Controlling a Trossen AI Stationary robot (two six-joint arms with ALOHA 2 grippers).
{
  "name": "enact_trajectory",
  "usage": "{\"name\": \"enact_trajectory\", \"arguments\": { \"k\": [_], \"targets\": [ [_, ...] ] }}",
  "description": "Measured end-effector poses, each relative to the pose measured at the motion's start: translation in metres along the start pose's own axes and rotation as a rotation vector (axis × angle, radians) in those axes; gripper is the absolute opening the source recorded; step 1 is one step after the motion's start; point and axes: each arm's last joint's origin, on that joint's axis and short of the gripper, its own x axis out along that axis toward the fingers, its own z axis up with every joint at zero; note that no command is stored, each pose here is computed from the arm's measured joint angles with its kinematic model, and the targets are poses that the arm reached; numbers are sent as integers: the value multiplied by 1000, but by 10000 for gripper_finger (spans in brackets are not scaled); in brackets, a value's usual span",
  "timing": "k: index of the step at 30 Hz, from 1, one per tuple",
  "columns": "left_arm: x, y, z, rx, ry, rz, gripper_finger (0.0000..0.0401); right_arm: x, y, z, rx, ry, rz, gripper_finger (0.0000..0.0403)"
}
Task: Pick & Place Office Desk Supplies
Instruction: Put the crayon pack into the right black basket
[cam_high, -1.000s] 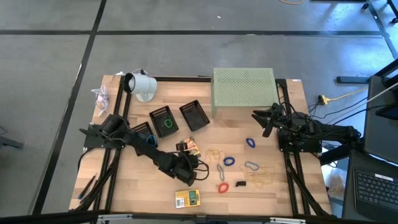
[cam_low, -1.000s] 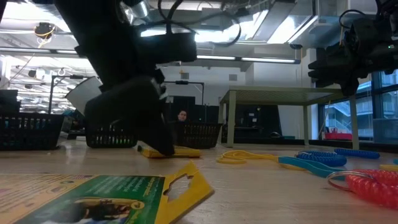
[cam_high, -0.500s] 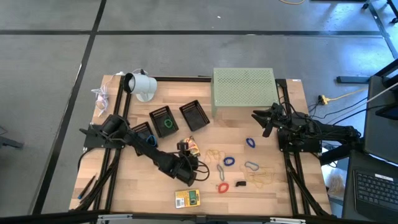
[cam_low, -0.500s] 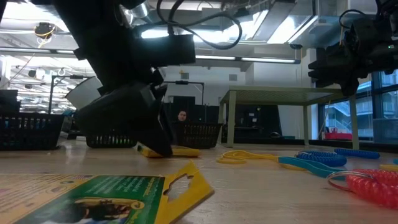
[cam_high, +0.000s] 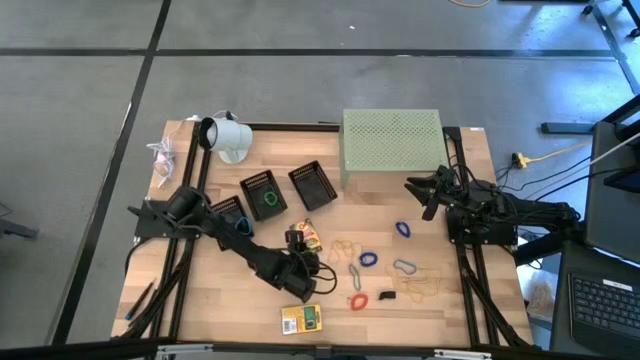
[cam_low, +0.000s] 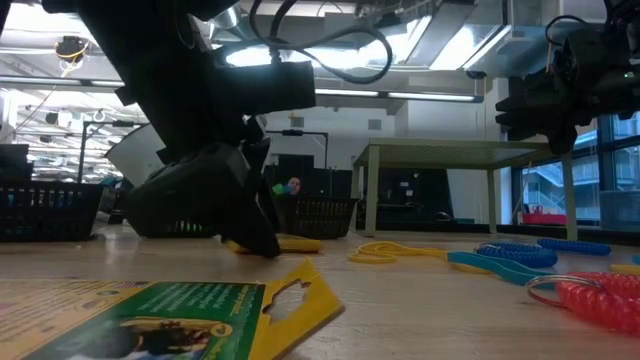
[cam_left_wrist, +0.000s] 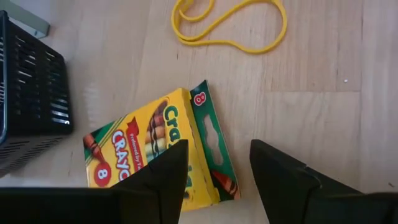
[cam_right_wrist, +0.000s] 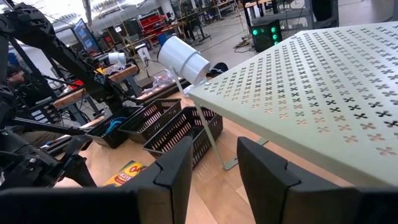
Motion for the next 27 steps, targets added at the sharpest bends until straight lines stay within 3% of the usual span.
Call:
{"name": "enact_trajectory", "arguments": {
  "k": [5,16,27],
  "targets": [
    [5,-3,-3,9,11,11,160,0,0,0,0,0,0,131],
    [7,-3,-4,-34,19,15,64,0,0,0,0,0,1,131],
    [8,-2,-5,-38,14,48,9,0,0,0,0,1,1,131]
  ]
}}
